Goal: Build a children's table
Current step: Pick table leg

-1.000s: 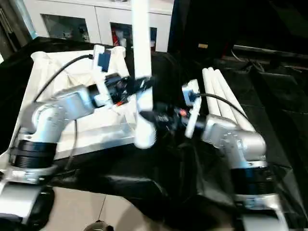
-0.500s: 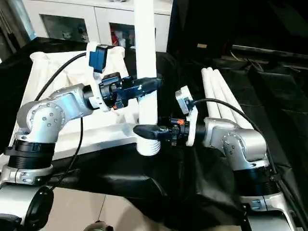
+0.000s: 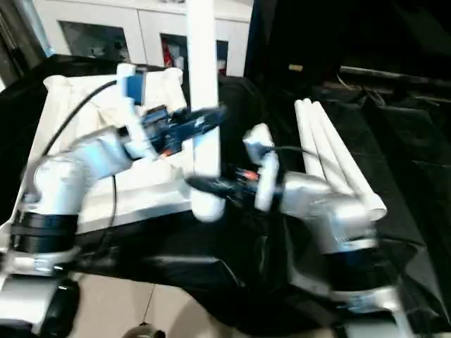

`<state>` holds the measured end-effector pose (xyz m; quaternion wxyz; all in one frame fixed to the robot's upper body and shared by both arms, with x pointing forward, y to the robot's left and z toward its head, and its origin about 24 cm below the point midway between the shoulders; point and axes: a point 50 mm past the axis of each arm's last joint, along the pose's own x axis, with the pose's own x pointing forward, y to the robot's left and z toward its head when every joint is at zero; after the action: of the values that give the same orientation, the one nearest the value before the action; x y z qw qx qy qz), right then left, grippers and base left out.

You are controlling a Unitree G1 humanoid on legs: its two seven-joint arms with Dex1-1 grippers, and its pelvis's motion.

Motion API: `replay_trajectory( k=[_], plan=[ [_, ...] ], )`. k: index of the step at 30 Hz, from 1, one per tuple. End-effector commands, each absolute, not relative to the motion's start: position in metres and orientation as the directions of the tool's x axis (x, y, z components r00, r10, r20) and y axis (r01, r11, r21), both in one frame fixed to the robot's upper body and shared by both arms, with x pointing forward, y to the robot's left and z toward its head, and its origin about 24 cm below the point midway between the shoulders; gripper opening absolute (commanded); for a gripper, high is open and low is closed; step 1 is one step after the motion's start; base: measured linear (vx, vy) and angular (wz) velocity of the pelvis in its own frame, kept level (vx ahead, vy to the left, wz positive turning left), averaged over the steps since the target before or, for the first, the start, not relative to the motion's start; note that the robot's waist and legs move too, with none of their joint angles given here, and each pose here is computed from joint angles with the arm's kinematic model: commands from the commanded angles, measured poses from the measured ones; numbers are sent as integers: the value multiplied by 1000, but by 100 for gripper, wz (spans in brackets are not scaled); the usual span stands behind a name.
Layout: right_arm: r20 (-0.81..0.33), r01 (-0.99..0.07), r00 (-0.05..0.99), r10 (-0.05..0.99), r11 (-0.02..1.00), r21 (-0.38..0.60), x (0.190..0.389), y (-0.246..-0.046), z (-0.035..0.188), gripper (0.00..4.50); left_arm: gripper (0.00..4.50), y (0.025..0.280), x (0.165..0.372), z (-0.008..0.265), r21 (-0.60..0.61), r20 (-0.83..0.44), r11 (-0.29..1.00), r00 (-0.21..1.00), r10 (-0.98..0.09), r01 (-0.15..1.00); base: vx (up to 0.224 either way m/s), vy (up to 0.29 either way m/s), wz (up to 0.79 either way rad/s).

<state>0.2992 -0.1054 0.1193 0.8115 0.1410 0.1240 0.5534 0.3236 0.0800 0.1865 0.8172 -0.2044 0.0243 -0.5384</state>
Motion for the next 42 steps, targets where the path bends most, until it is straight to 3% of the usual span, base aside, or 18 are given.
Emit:
replay_trajectory(
  k=[1,5,8,12,17,22,23,30,34,38,42],
  plan=[
    [-80,-825,463,883,463,324,307,-112,118,195,305,73,325,189,-351,139,415,485,-863,839,0,0,0],
    [-86,-815,492,867,493,305,308,-107,116,194,305,72,332,188,-393,120,489,571,-812,779,0,0,0],
    [-84,-766,577,813,573,291,315,-100,115,194,305,72,345,177,-424,33,644,722,-691,636,0,0,0],
    [-88,-767,579,811,578,279,315,-95,114,194,305,71,348,176,-439,31,675,761,-648,593,0,0,0],
    [-94,-767,583,807,584,265,316,-90,113,194,238,68,351,178,-461,32,692,789,-613,556,0,0,0],
    [-96,-762,594,799,596,252,318,-89,114,194,212,67,352,179,-451,37,696,790,-611,559,0,0,0],
    [-101,-749,606,789,609,262,320,-90,114,250,203,67,352,181,-458,50,686,787,-615,565,0,0,0],
    [-118,-777,557,822,566,277,317,-97,117,306,189,68,348,187,-405,88,633,717,-692,660,0,0,0],
    [-103,-793,513,852,517,322,315,-106,122,309,189,68,343,188,-380,97,581,656,-748,719,0,0,0],
    [-157,-799,447,880,472,372,313,-122,126,309,188,71,340,188,-361,87,500,562,-822,787,0,0,0],
    [-157,-846,348,924,382,372,307,-129,131,309,188,71,332,195,-384,153,334,417,-896,860,0,0,0]
  ],
)
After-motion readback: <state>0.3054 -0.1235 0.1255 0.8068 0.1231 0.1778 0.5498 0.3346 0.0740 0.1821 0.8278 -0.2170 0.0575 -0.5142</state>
